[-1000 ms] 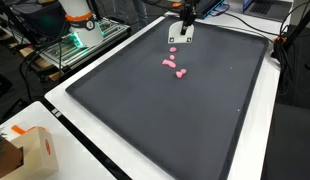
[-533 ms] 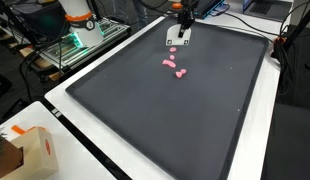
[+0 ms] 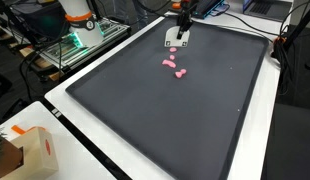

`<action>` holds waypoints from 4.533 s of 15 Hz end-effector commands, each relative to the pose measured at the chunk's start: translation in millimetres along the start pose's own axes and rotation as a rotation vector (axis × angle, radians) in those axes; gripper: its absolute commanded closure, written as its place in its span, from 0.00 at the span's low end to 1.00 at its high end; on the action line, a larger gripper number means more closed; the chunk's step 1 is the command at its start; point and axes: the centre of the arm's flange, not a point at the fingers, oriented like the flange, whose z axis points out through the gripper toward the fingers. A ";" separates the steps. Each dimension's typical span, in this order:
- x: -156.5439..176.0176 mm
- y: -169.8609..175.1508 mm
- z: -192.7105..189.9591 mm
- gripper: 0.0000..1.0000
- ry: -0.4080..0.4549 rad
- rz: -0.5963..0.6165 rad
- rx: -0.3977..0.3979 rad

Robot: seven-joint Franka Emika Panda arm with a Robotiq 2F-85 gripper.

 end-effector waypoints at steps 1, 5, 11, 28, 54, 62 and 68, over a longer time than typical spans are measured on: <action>2.7 9.7 -0.2 0.99 -0.004 0.011 0.050; 4.0 25.9 -4.6 0.99 0.015 0.044 0.089; 2.8 66.5 -12.5 0.99 0.066 0.123 0.167; -71.0 217.1 4.9 0.99 0.206 0.501 0.406; -134.4 267.6 86.8 0.99 0.189 0.720 0.571; -126.6 252.3 81.2 0.99 0.133 0.668 0.577; -116.6 232.6 74.8 0.99 0.063 0.625 0.579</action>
